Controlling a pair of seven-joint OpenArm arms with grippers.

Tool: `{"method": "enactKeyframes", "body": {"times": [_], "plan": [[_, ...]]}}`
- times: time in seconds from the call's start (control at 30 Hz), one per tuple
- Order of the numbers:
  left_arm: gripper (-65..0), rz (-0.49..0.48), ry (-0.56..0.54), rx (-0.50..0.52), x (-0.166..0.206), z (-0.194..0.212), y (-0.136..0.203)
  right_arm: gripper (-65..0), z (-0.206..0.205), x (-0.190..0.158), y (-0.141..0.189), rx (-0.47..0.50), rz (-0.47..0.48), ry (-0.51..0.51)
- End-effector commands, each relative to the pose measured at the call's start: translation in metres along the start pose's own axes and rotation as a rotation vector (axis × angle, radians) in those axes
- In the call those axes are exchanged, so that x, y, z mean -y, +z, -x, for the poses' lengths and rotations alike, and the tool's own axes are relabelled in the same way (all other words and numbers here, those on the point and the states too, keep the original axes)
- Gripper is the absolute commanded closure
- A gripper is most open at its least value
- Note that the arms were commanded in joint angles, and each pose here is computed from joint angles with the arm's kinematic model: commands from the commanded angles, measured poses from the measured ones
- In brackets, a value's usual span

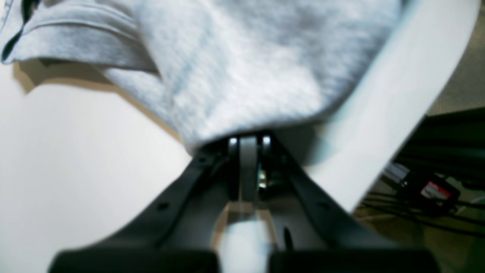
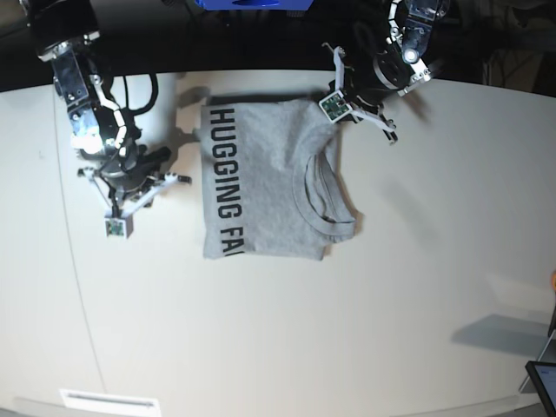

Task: Fold the T-shirt properly
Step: 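Grasp the shirt's printed edge with both grippers and rotate it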

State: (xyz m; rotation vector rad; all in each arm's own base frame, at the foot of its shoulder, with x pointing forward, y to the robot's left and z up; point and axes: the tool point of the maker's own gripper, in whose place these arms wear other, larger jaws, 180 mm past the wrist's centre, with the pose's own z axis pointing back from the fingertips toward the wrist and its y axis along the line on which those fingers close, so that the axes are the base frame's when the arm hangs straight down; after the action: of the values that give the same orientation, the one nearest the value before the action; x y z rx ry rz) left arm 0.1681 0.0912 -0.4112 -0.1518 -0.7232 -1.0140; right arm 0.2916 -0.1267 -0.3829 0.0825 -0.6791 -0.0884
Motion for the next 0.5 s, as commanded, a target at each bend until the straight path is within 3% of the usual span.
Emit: {"method": "enactKeyframes", "body": {"times": [0.0,0.23,0.47], "plan": [[-0.2,-0.001,-0.026,-0.088,-0.001,0.019,0.001,0.0,0.001,-0.001,0.003,0.009,-0.007,0.001],[-0.2,-0.036,-0.030,-0.092,-0.024,0.020,-0.008,0.0,0.050,-0.015,0.016,-0.080,-0.042,-0.024],[-0.2,-0.080,-0.038,-0.087,-0.055,0.015,-0.020,0.0,0.089,-0.061,0.025,-0.162,-0.151,0.048]]}}
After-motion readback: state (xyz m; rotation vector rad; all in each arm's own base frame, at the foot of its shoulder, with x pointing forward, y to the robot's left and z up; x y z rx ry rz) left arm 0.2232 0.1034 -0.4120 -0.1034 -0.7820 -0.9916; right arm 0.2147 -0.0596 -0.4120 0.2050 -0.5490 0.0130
